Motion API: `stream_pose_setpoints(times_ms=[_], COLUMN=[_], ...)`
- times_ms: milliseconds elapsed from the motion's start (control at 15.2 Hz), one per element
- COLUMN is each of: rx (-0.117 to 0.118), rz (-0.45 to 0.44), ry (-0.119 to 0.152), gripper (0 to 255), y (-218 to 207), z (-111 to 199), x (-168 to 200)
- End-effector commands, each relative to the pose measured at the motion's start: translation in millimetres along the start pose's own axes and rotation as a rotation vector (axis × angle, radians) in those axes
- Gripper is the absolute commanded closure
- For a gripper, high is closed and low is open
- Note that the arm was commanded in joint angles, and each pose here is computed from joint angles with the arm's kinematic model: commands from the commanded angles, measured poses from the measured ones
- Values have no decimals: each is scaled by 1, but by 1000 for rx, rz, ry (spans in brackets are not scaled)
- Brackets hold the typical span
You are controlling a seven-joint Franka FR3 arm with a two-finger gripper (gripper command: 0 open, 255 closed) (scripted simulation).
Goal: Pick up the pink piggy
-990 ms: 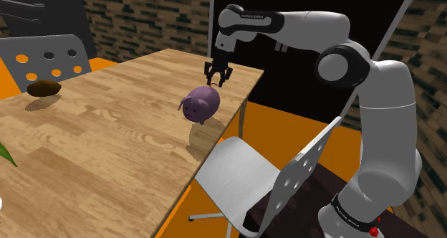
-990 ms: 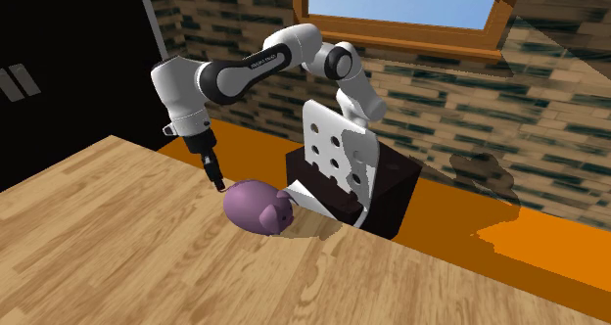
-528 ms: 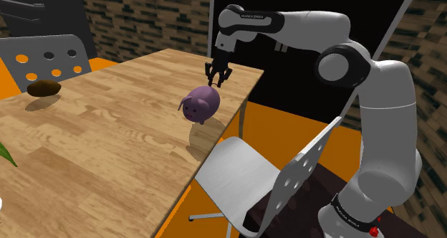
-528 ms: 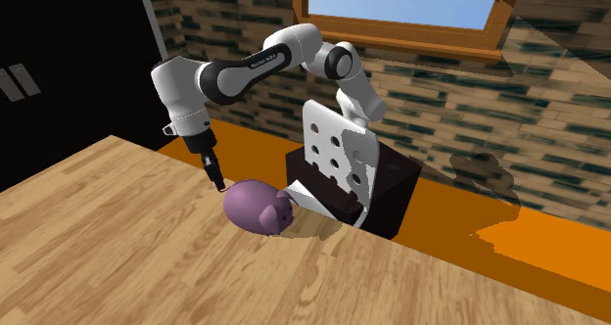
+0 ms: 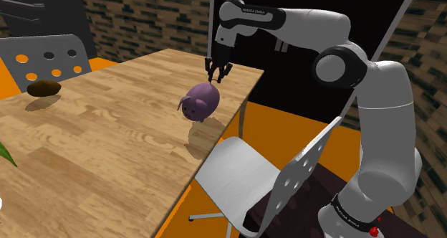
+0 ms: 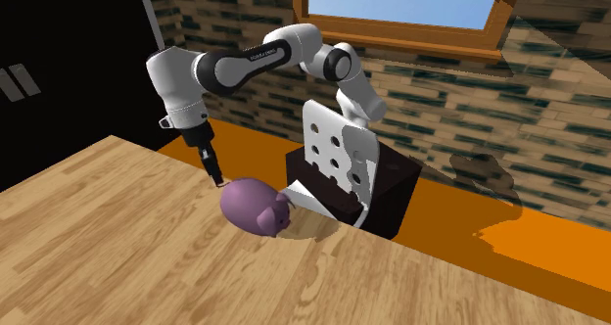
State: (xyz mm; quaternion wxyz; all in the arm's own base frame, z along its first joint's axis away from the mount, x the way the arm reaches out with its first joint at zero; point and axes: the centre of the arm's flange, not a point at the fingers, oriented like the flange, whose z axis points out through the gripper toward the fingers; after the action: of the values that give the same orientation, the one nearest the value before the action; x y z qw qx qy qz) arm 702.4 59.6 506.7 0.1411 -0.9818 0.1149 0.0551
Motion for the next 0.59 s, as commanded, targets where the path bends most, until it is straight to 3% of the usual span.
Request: stream_pose_setpoints(times_ms=[0, 528], rx=[1, 1], rz=[0, 0], ry=[3, 3], gripper=[255, 255], y=[-2, -14], z=[-13, -53], x=[-3, -8])
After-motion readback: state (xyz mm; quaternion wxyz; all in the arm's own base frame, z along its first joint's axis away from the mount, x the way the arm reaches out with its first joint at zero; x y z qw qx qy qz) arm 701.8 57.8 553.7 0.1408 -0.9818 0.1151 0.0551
